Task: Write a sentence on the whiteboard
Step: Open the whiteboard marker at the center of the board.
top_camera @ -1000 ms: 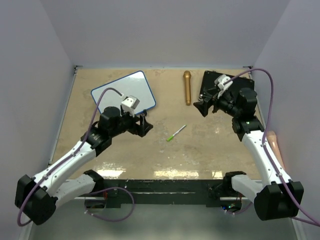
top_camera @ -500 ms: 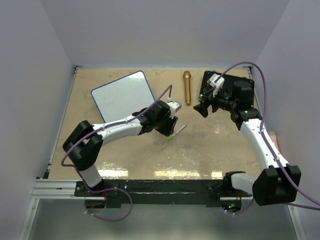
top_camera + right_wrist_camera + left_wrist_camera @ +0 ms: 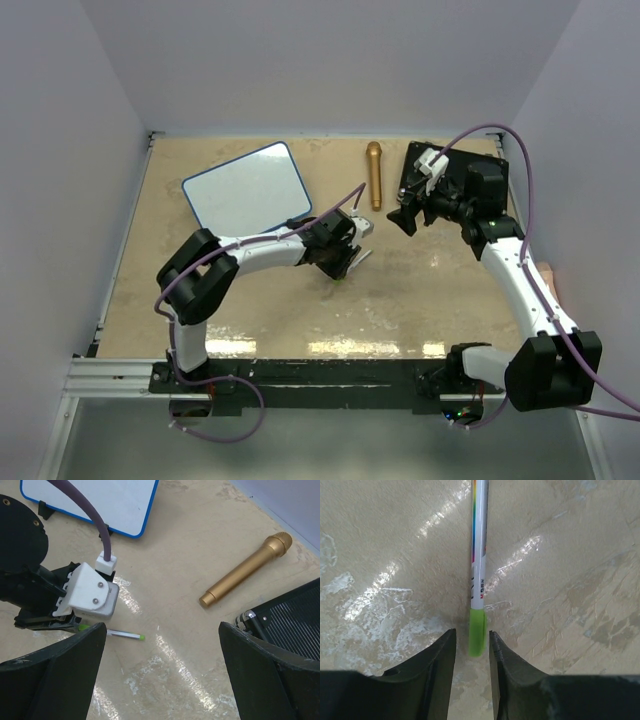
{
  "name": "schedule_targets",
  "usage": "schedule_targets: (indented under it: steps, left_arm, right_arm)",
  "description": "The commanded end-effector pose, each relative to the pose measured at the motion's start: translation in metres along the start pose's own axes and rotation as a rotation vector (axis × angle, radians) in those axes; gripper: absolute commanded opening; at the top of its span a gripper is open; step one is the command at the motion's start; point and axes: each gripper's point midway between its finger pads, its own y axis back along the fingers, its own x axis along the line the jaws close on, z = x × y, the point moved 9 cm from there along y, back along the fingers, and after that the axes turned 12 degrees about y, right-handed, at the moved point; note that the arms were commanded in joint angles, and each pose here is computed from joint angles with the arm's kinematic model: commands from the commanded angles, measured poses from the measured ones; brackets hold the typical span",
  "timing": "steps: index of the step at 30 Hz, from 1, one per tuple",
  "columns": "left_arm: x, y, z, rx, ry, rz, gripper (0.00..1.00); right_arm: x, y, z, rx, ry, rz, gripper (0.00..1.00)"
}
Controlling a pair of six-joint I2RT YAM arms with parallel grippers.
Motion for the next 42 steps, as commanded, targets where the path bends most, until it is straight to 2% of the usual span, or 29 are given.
schedule_targets:
  steps: [1,6,11,15,18,22,23,25,31,36,42]
  left_arm:
    - [-0.004,-0.003,0.006,0.022,-0.042,-0.008,0.36]
    - [-0.004,-0.014,0.001,0.052,-0.051,0.002,0.28]
    - [-0.007,-0.028,-0.014,0.123,-0.078,0.069,0.26]
    - [0.002,-0.031,-0.031,0.14,-0.079,0.14,0.0]
    - [0.007,-0.022,-0.037,0.076,-0.074,0.154,0.0]
    - [0.003,0.004,-0.024,-0.105,-0.099,0.105,0.0]
    - [0.006,0.007,-0.029,-0.116,-0.111,0.1,0.0]
    - [0.002,0.019,-0.018,-0.213,-0.124,0.074,0.0]
    - [-0.001,0.041,-0.007,-0.359,-0.148,0.048,0.0]
    - [-0.004,0.053,-0.005,-0.43,-0.164,0.01,0.0]
    - [-0.006,0.063,-0.001,-0.472,-0.182,-0.013,0.0]
  right_arm:
    - [-0.005,0.004,0.013,-0.041,0.034,0.008,0.99]
    - [-0.005,0.004,0.013,-0.043,0.029,0.012,0.99]
    - [-0.006,0.005,0.011,-0.044,0.024,0.015,0.99]
    - [-0.007,0.004,0.008,-0.042,0.015,0.017,0.99]
    - [-0.006,0.001,0.006,-0.04,0.004,0.027,0.99]
    - [-0.005,-0.003,0.001,-0.033,-0.016,0.046,0.98]
    - [-0.004,-0.004,0.0,-0.037,-0.024,0.06,0.98]
    - [-0.001,-0.006,-0.002,-0.047,-0.064,0.086,0.98]
    - [0.014,-0.032,-0.023,-0.046,-0.216,0.228,0.97]
    - [0.024,-0.062,-0.044,0.009,-0.381,0.304,0.96]
    - [0.043,-0.084,-0.054,0.055,-0.442,0.381,0.93]
